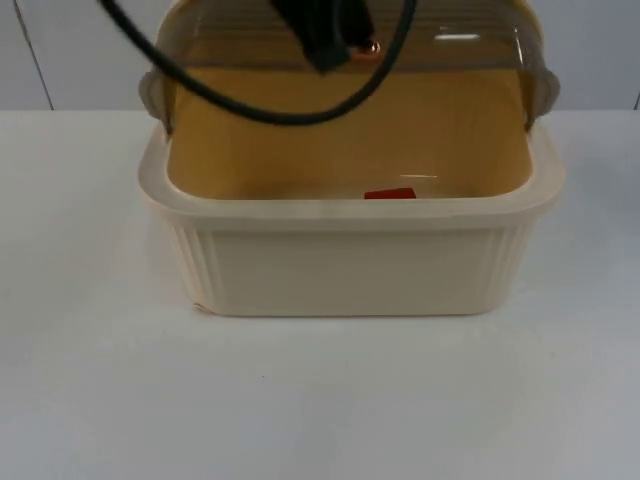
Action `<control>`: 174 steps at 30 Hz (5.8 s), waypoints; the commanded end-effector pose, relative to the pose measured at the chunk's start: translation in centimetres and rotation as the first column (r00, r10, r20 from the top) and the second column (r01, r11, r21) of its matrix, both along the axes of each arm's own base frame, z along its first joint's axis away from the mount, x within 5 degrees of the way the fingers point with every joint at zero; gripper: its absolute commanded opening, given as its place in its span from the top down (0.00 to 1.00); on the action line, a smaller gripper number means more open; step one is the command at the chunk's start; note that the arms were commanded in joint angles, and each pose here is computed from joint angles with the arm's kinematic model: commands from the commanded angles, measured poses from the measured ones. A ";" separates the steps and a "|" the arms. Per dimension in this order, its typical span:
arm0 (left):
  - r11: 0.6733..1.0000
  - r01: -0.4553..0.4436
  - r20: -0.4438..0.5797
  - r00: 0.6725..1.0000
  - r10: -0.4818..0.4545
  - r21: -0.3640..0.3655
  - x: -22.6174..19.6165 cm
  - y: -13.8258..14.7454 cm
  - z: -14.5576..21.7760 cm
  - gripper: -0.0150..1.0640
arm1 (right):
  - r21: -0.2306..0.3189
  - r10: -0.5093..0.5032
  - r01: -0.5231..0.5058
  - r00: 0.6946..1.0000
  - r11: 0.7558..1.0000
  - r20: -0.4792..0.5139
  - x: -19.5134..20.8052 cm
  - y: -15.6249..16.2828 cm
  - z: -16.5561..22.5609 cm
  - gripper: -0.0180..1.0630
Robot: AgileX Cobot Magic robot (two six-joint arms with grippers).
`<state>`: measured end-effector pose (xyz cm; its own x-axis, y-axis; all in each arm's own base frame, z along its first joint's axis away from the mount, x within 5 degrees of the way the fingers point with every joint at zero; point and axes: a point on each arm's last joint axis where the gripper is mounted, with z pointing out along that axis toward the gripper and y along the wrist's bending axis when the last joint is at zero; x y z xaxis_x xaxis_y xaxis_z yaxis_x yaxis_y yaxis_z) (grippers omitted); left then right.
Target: Open the box lid with the left hand, place the block into the box with the right hand, then close the box lid with the left hand.
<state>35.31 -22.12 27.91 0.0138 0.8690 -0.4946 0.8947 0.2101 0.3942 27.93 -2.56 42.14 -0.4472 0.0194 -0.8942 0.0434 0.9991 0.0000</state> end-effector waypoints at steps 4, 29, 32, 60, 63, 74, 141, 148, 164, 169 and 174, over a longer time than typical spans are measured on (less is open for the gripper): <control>0.991 0.068 0.069 0.995 -0.076 0.115 -3.1 1.3 -3.9 0.99 | 0.008 0.005 -0.005 1.000 1.000 0.019 -0.3 0.2 0.3 0.02; 0.987 0.110 0.480 0.877 -0.041 -0.117 -10.4 2.0 4.1 0.99 | 0.011 0.005 -0.005 1.000 1.000 0.025 -0.3 0.2 0.4 0.02; 0.951 0.041 0.546 0.826 0.141 -0.306 -10.4 3.8 7.3 0.99 | 0.011 0.005 -0.005 1.000 1.000 0.025 -0.3 0.2 0.4 0.02; 0.217 -0.691 -0.218 0.483 0.848 -0.690 -5.3 22.2 7.2 0.99 | 0.038 0.006 -0.008 0.999 0.999 0.034 -0.2 0.4 0.4 0.02; 0.229 -0.747 -0.272 0.483 0.832 -0.624 -4.2 22.0 6.9 0.99 | 0.039 0.007 -0.008 1.000 0.999 0.030 -0.3 0.4 0.4 0.02; 0.367 -0.774 -0.057 0.459 0.887 -0.516 -2.7 20.7 9.6 0.99 | 0.062 0.012 -0.014 1.000 0.998 0.025 -0.3 0.5 0.4 0.02; 0.287 -0.070 0.229 0.439 0.869 -0.955 -20.6 21.2 25.8 0.02 | -0.044 0.016 0.010 0.831 0.999 0.555 -13.8 1.6 10.3 0.02; 0.283 -0.288 0.129 0.456 0.881 -0.915 -21.5 21.5 24.1 0.02 | -0.063 0.026 0.009 0.849 0.998 0.528 -15.7 1.8 10.2 0.02; 0.392 -0.250 0.177 0.598 0.782 -0.886 -32.2 20.7 23.7 0.02 | -0.105 0.181 -0.147 0.798 0.983 0.575 -29.2 3.0 9.5 0.02; 0.494 -0.166 0.262 0.682 0.683 -0.854 -35.5 19.7 23.2 0.02 | -0.141 0.171 -0.115 0.847 0.983 0.504 -32.2 2.4 7.8 0.02; 0.490 -0.070 0.334 0.648 0.685 -0.869 -40.1 20.0 22.8 0.02 | -0.105 0.110 -0.060 0.805 0.993 0.583 -36.3 1.6 6.9 0.02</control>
